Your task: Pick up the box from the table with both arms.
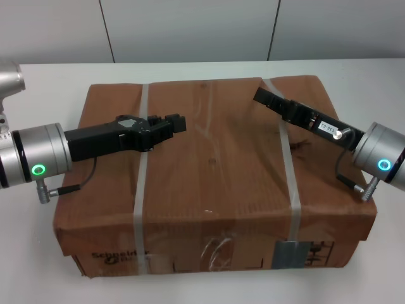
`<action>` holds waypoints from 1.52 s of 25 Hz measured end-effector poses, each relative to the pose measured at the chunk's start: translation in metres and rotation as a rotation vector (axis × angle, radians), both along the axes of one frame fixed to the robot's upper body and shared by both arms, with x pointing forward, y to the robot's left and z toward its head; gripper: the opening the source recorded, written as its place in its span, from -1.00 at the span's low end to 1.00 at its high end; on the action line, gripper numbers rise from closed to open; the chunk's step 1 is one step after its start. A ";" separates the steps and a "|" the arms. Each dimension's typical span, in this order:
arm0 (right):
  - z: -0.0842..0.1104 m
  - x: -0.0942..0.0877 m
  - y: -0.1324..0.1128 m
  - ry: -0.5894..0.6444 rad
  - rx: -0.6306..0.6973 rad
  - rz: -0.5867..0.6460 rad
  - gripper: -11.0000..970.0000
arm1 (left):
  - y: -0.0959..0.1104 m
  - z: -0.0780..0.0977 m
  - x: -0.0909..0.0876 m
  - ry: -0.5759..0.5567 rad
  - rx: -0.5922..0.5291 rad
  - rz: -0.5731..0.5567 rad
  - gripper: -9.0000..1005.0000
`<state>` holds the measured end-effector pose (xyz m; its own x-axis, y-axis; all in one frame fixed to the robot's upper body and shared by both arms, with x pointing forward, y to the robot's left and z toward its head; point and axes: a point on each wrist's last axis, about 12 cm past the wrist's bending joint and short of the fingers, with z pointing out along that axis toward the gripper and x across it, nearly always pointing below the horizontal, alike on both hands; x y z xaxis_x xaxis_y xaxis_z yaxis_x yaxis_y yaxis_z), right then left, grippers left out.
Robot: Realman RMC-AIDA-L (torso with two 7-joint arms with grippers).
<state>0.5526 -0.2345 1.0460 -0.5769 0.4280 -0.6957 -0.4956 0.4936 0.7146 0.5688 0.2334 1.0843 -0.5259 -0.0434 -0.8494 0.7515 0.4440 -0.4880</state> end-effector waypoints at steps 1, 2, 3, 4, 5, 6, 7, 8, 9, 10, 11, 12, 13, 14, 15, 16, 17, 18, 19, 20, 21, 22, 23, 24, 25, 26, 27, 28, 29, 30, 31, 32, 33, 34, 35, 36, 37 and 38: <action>0.000 0.000 0.000 0.000 0.000 0.000 -0.86 | 0.000 0.000 0.000 0.000 0.000 0.000 -0.67; 0.000 0.000 0.000 0.000 0.000 0.000 -0.86 | 0.000 0.000 0.000 0.000 0.000 0.000 -0.67; 0.000 0.000 0.000 -0.001 -0.001 0.000 -0.86 | 0.000 0.000 0.000 0.000 0.000 0.000 -0.67; 0.000 0.000 0.000 -0.001 -0.001 0.000 -0.86 | 0.000 0.000 0.000 0.000 0.000 0.000 -0.67; 0.000 0.000 0.000 -0.001 -0.001 0.000 -0.86 | 0.000 0.000 0.000 0.000 0.000 0.000 -0.67; 0.000 0.000 0.000 -0.001 -0.001 0.000 -0.86 | 0.000 0.000 0.000 0.000 0.000 0.000 -0.67; 0.000 0.000 0.000 -0.002 -0.001 0.000 -0.86 | 0.000 0.000 0.000 0.000 0.000 0.000 -0.67; 0.000 0.000 0.000 -0.002 -0.001 0.000 -0.86 | 0.000 0.000 0.000 0.000 0.000 0.000 -0.67; 0.000 0.000 0.000 -0.002 -0.001 0.000 -0.86 | 0.000 0.000 0.000 0.000 0.000 0.000 -0.67; 0.000 0.000 0.000 -0.002 -0.001 0.000 -0.86 | 0.000 0.000 0.000 0.000 0.000 0.000 -0.67; 0.000 0.000 0.000 -0.002 -0.001 0.000 -0.86 | 0.000 0.000 0.000 -0.001 0.000 0.000 -0.67; 0.000 0.000 0.000 -0.002 -0.001 0.000 -0.86 | 0.000 0.000 0.000 -0.001 0.000 0.000 -0.67; 0.000 0.000 0.000 -0.002 -0.001 0.000 -0.86 | 0.000 0.000 0.000 -0.001 0.000 0.000 -0.67; 0.000 0.000 0.000 -0.002 -0.001 0.000 -0.86 | 0.000 0.000 0.000 -0.001 0.000 0.000 -0.67; 0.000 0.000 0.000 -0.002 -0.001 0.000 -0.86 | 0.000 0.000 0.000 -0.001 0.001 0.000 -0.67; 0.000 0.000 0.000 -0.002 -0.001 0.000 -0.86 | 0.000 0.000 0.000 -0.001 0.000 0.000 -0.67; 0.000 0.000 0.000 -0.002 -0.002 -0.001 -0.86 | 0.000 0.000 0.000 0.000 0.000 0.000 -0.67; 0.000 0.000 -0.001 -0.002 -0.002 -0.002 -0.86 | 0.000 0.000 0.000 0.000 0.000 0.000 -0.67; 0.000 -0.001 -0.001 -0.002 -0.002 -0.003 -0.86 | 0.000 0.000 0.000 0.000 0.000 0.000 -0.67; 0.000 -0.001 -0.001 -0.002 -0.002 -0.004 -0.86 | 0.000 -0.001 -0.001 0.000 0.000 0.000 -0.67; 0.000 -0.001 -0.002 -0.002 -0.002 -0.004 -0.86 | 0.000 -0.001 -0.001 0.000 0.000 0.000 -0.67; 0.000 -0.001 -0.002 -0.002 -0.002 -0.004 -0.86 | 0.000 -0.001 -0.001 0.000 -0.001 0.000 -0.67; 0.000 -0.001 -0.002 -0.002 -0.002 -0.005 -0.86 | 0.000 -0.001 -0.001 0.000 -0.001 0.000 -0.67; 0.000 -0.001 -0.002 -0.003 -0.001 -0.006 -0.86 | 0.000 -0.001 -0.001 0.000 -0.001 0.000 -0.67; 0.000 -0.001 -0.002 -0.003 0.000 -0.007 -0.86 | 0.000 -0.001 -0.001 0.000 -0.001 0.000 -0.67; 0.000 0.000 -0.002 -0.004 0.002 -0.010 -0.86 | 0.000 -0.001 -0.001 0.000 -0.001 0.000 -0.67; 0.000 0.000 -0.002 -0.004 0.003 -0.012 -0.86 | 0.000 -0.001 -0.001 0.000 -0.001 0.000 -0.67; 0.000 0.000 -0.002 -0.004 0.004 -0.013 -0.86 | 0.000 -0.001 -0.001 0.000 -0.001 0.000 -0.67; 0.000 0.000 -0.003 -0.004 0.005 -0.014 -0.86 | 0.000 -0.001 -0.001 0.000 -0.001 0.000 -0.67; 0.000 -0.001 -0.003 -0.003 0.005 -0.014 -0.86 | 0.000 -0.001 -0.001 0.000 -0.001 0.000 -0.67; 0.000 -0.001 -0.003 -0.003 0.005 -0.015 -0.86 | 0.000 -0.001 -0.001 0.000 -0.001 0.000 -0.67; 0.000 -0.001 -0.003 -0.003 0.005 -0.015 -0.86 | 0.000 -0.001 -0.001 0.000 -0.001 0.000 -0.67; 0.000 -0.001 -0.003 -0.002 0.005 -0.015 -0.86 | 0.000 -0.001 -0.001 0.000 -0.001 0.000 -0.67; 0.000 -0.001 -0.003 -0.002 0.005 -0.015 -0.86 | 0.000 -0.001 -0.001 0.000 -0.001 0.000 -0.67; 0.000 -0.001 -0.003 -0.002 0.005 -0.016 -0.86 | 0.000 -0.001 -0.001 0.000 -0.001 0.000 -0.67; 0.000 -0.001 -0.003 -0.002 0.005 -0.016 -0.86 | 0.000 -0.001 -0.001 0.000 -0.001 0.000 -0.67; 0.000 -0.001 -0.003 -0.002 0.005 -0.016 -0.86 | 0.000 -0.001 -0.001 0.000 -0.001 0.000 -0.67; 0.000 -0.001 -0.003 -0.002 0.005 -0.016 -0.86 | 0.000 -0.001 -0.001 0.000 -0.001 0.000 -0.67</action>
